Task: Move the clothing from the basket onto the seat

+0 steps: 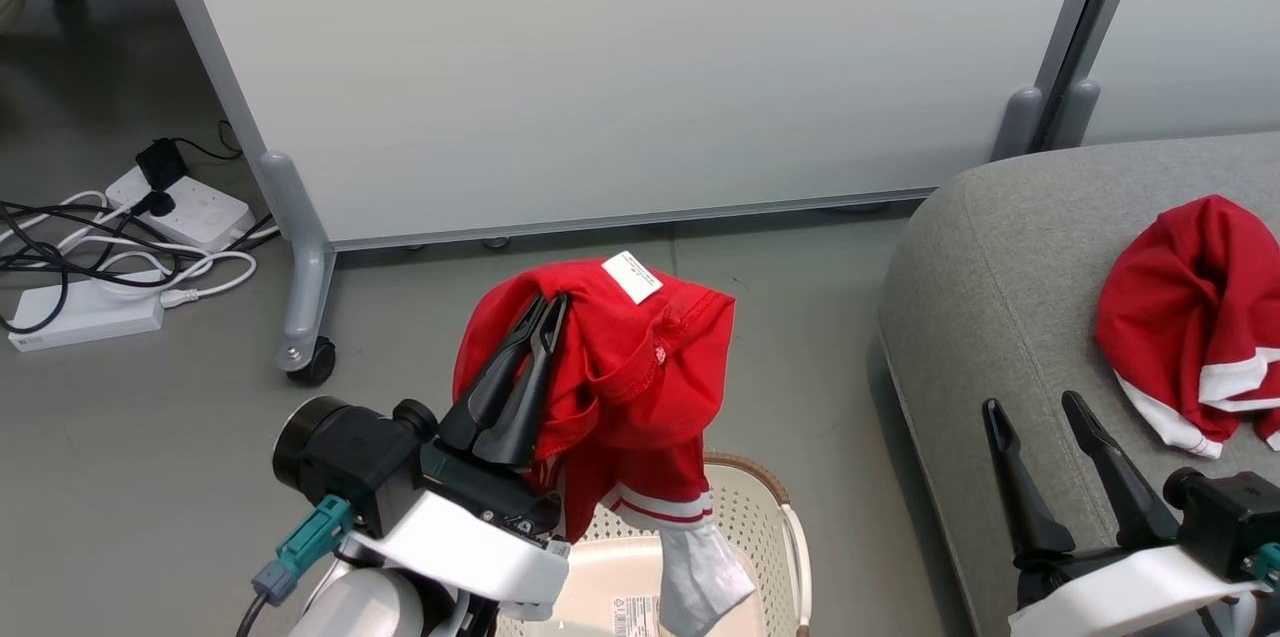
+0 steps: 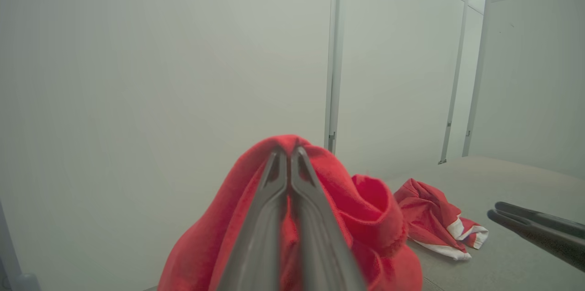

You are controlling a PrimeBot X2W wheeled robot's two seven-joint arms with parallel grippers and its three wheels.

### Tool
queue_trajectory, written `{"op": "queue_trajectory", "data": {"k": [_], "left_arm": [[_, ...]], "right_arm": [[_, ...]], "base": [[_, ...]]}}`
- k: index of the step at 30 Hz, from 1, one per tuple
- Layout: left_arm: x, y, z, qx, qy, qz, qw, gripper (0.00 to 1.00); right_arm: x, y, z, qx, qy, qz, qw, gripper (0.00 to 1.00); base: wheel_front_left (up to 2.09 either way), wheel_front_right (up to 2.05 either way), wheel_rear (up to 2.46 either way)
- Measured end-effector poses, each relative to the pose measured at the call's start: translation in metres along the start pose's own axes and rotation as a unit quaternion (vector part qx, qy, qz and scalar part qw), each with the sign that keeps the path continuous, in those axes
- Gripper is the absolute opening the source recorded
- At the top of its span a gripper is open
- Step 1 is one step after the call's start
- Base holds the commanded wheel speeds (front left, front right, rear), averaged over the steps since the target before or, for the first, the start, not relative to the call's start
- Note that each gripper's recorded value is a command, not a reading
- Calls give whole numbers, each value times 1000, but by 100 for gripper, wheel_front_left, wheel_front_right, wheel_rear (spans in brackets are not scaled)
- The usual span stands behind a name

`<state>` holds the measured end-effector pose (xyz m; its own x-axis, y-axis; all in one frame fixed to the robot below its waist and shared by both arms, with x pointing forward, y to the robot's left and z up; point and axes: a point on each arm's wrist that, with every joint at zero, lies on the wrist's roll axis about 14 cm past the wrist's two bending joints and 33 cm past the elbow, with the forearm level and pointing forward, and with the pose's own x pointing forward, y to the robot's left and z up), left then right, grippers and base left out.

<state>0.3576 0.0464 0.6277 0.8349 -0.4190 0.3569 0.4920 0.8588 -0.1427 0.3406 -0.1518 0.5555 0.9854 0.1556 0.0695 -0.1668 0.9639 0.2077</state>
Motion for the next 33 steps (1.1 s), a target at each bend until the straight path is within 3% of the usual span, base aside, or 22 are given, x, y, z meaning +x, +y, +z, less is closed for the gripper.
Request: {"op": "queue_trajectory", "data": {"k": [8, 14, 23, 33], "left_arm": [[0, -1, -2, -2, 3, 0, 1000, 0], [2, -1, -1, -4, 1, -2, 1000, 0], [1, -3, -4, -6, 6, -5, 1000, 0], [0, -10, -5, -10, 9, -16, 1000, 0]], "right_arm": [[4, 12, -1, 6, 1, 19, 1000, 100], [21, 64, 3, 23, -5, 100, 995, 100], [34, 163, -10, 45, 25, 255, 966, 100], [39, 208, -47, 22, 94, 332, 938, 100]], "base": [[0, 0, 0], [0, 0, 0], [0, 0, 0], [0, 0, 0]]}}
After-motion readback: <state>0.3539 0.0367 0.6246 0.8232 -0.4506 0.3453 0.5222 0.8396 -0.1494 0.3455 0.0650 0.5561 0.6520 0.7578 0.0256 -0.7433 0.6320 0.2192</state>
